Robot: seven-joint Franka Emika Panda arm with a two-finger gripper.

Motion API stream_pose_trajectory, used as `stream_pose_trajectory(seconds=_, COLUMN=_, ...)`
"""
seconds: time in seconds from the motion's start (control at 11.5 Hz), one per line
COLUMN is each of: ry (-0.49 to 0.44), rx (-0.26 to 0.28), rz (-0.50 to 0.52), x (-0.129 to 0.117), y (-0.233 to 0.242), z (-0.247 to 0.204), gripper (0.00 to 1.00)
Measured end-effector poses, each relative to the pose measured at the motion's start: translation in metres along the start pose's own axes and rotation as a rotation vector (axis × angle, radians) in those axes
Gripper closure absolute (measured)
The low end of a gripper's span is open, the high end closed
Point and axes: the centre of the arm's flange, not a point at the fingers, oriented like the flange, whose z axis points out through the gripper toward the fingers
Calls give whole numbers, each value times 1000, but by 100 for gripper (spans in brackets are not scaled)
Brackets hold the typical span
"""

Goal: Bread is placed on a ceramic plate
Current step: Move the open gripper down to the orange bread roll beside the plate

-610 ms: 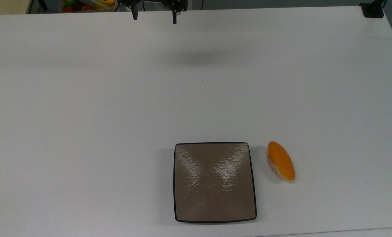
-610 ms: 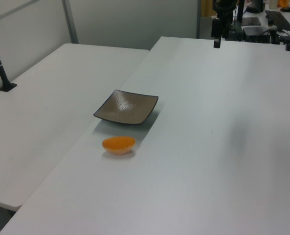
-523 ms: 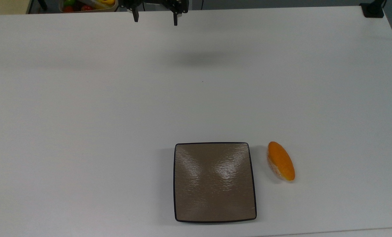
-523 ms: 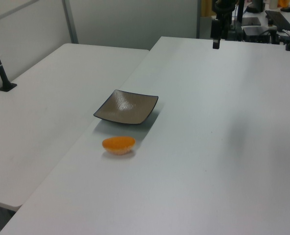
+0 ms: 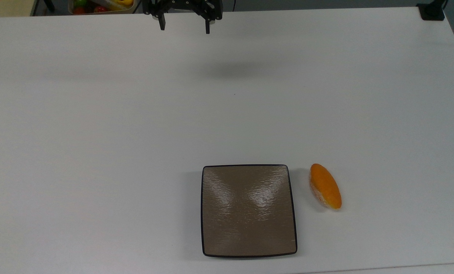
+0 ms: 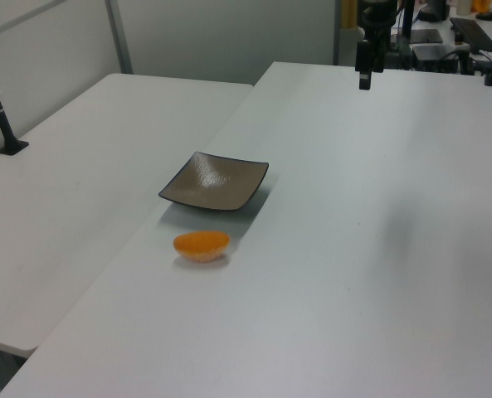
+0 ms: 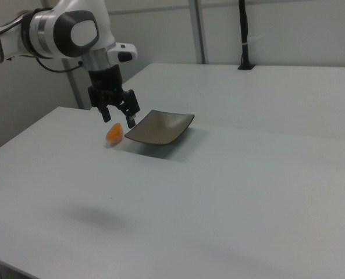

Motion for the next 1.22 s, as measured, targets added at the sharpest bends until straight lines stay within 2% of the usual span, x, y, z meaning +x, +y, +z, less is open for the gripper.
stream_pose_trajectory(seconds=0.35, ry=59, rx=8, rz=-18, x=10, y=-11, z=1, gripper=0)
stream_pose_trajectory(seconds=0.61, ry=102, rx=24, rz=-94, x=23, y=-58, z=13, gripper=0)
stream_pose_trajectory(seconds=0.96, ry=233, rx=69, rz=-203, x=52, y=-131, z=31, gripper=0)
stream_pose_trajectory(seconds=1.22, ry=223, rx=90, rz=-247, x=74, y=-183, z=82, gripper=0)
